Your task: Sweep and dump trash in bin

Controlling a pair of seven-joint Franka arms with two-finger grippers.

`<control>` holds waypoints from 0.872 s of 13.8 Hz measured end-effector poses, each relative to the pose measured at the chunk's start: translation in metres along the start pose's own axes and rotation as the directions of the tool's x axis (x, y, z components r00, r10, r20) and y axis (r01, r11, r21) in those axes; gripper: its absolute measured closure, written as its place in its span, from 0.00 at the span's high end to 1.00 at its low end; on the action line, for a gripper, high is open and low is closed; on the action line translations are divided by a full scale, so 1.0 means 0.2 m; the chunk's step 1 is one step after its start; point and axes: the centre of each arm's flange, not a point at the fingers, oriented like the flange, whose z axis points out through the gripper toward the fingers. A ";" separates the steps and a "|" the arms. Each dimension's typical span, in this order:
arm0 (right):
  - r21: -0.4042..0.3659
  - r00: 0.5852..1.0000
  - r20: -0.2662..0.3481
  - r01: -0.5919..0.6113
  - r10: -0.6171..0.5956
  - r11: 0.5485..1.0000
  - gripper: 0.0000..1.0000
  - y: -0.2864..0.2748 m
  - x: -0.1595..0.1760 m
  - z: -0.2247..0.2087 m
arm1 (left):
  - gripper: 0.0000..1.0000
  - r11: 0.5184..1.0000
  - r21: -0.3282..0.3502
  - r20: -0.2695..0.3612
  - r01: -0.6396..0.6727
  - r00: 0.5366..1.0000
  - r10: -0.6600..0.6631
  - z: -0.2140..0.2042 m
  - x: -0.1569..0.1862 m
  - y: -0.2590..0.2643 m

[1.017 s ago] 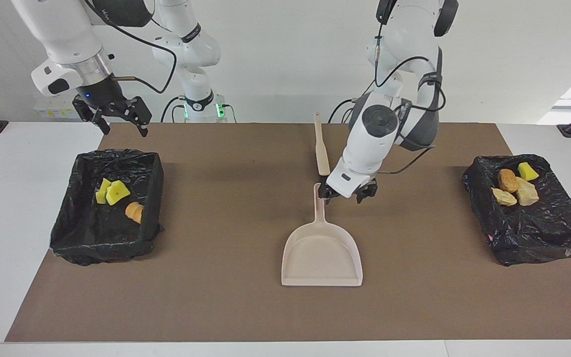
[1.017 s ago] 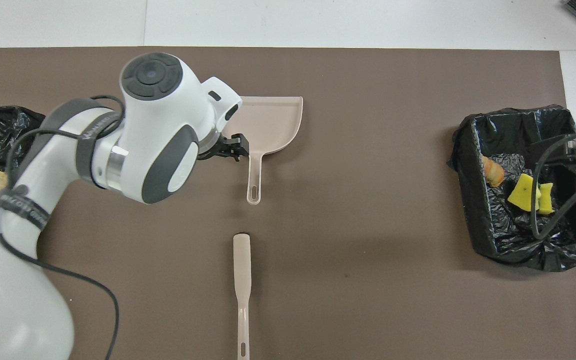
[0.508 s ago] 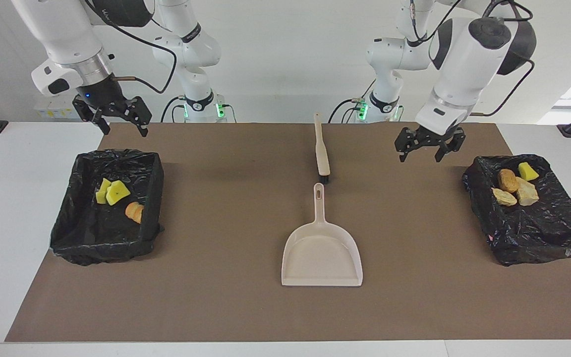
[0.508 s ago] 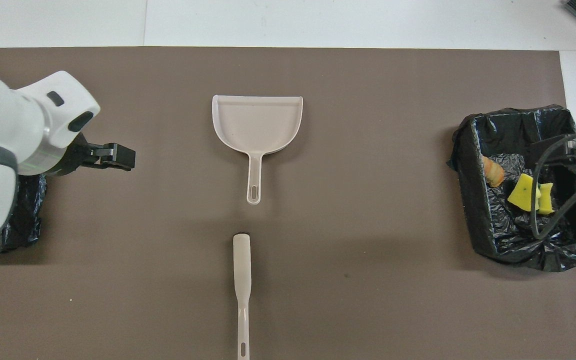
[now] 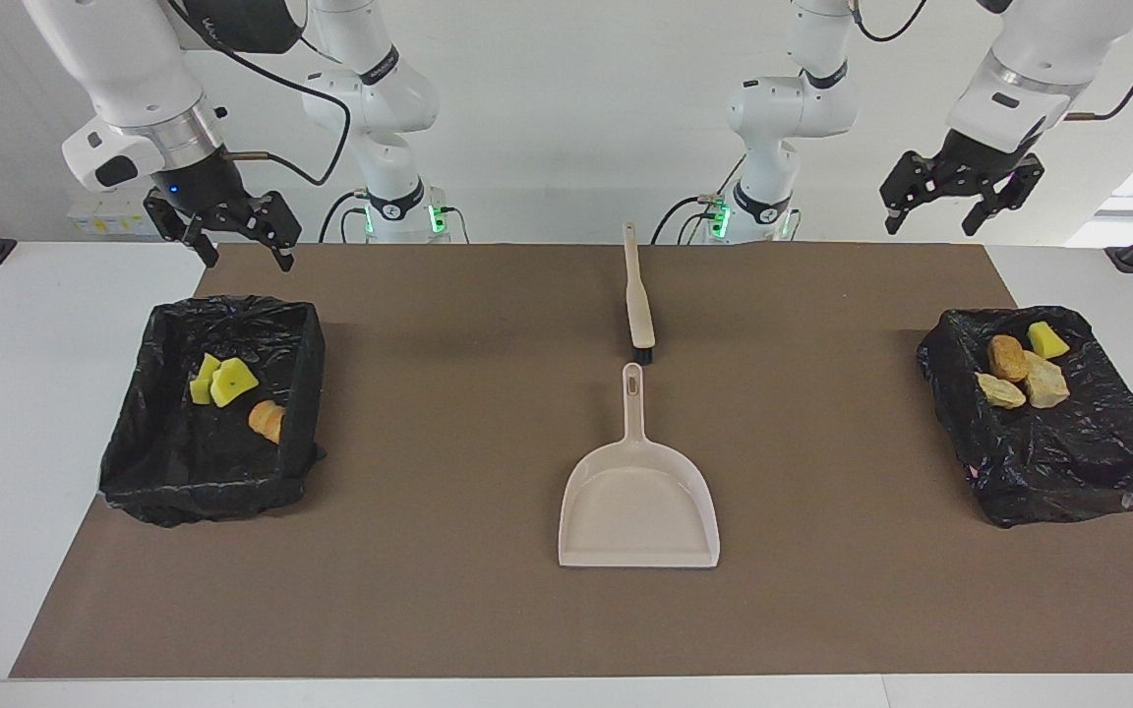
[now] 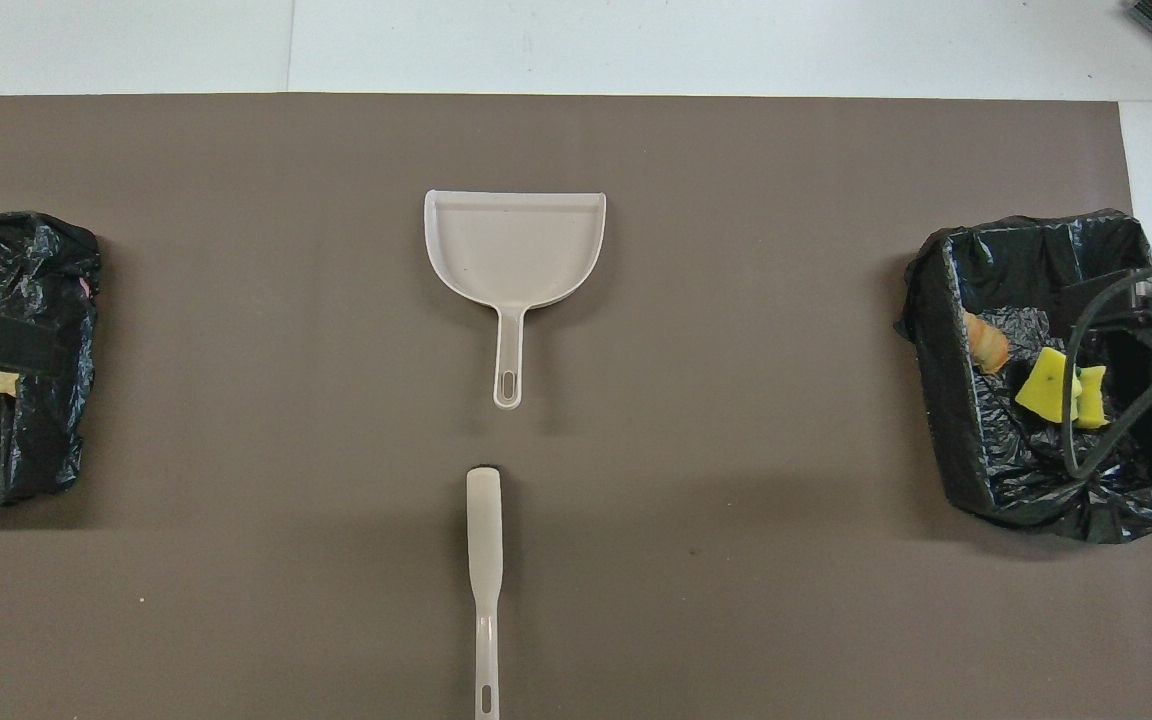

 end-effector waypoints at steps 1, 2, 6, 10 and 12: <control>0.000 1.000 0.000 0.000 0.000 1.000 1.00 0.00 0.00 0.00 | 1.00 1.000 -0.006 0.010 0.009 1.000 -0.009 -0.02 -0.01 -0.03; 0.000 1.000 0.000 0.000 0.000 1.000 1.00 0.00 0.00 0.00 | 1.00 1.000 -0.016 0.015 0.017 1.000 -0.016 -0.03 -0.03 -0.05; 0.000 1.000 0.000 0.000 0.000 1.000 1.00 0.00 0.00 0.00 | 1.00 0.999 -0.022 0.015 0.023 1.000 -0.023 -0.07 -0.07 -0.08; 0.000 1.000 0.000 0.000 0.000 1.000 1.00 0.00 0.00 0.00 | 1.00 0.999 -0.022 0.033 0.029 0.999 -0.028 -0.08 -0.09 -0.09; 0.000 1.000 0.000 0.000 0.000 1.000 1.00 0.00 0.00 0.00 | 1.00 0.999 -0.022 0.034 0.030 0.999 -0.029 -0.07 -0.09 -0.09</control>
